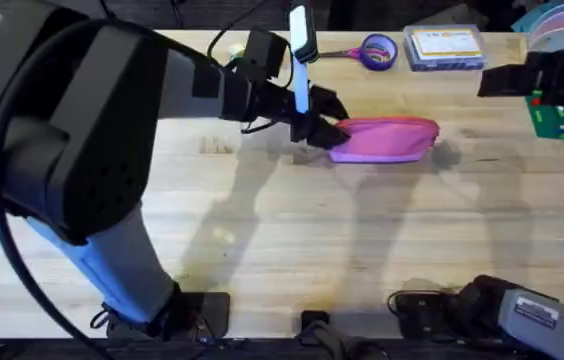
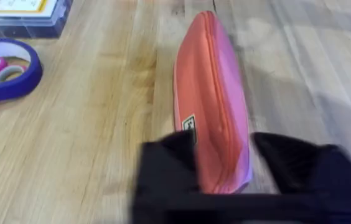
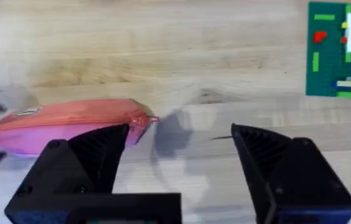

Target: Unzip the bag, pick up the pens from the table one at a time and place them inside, then zip the bag closed.

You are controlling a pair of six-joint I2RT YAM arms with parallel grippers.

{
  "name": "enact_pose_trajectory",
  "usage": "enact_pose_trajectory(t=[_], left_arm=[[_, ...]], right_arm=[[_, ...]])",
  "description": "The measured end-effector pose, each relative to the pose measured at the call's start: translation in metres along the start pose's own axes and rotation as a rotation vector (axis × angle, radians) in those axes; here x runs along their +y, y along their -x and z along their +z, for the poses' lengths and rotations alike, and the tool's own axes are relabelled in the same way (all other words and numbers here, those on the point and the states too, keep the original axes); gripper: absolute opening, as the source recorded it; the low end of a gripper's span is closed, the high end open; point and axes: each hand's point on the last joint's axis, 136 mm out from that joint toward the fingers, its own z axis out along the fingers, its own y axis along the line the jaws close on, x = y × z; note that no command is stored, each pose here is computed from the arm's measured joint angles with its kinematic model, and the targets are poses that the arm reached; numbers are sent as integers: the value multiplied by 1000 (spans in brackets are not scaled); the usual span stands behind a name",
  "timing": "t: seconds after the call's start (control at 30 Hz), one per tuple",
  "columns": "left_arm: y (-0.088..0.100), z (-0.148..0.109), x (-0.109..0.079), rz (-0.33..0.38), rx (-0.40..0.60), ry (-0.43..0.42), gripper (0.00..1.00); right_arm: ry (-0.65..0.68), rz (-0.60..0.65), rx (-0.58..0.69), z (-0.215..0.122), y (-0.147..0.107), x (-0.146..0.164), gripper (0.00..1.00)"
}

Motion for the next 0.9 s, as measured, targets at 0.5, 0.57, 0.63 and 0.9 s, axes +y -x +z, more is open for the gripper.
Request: enact_pose_trajectory(t=[0.5,0.57,0.63,0.9], left_arm=[[-2,-7,10,1,40,65,995],[7,-15,14,15,61,109,993],[22,-29,16,33,86,165,993],[73,-92,-17,38,201,327,993]], right_arm=[[9,-28,-81,-49,-2,17,998],[23,-50,-76,-54,-7,24,998],[40,-90,-72,-61,-12,33,998],[86,-212,-88,-95,-34,59,998]])
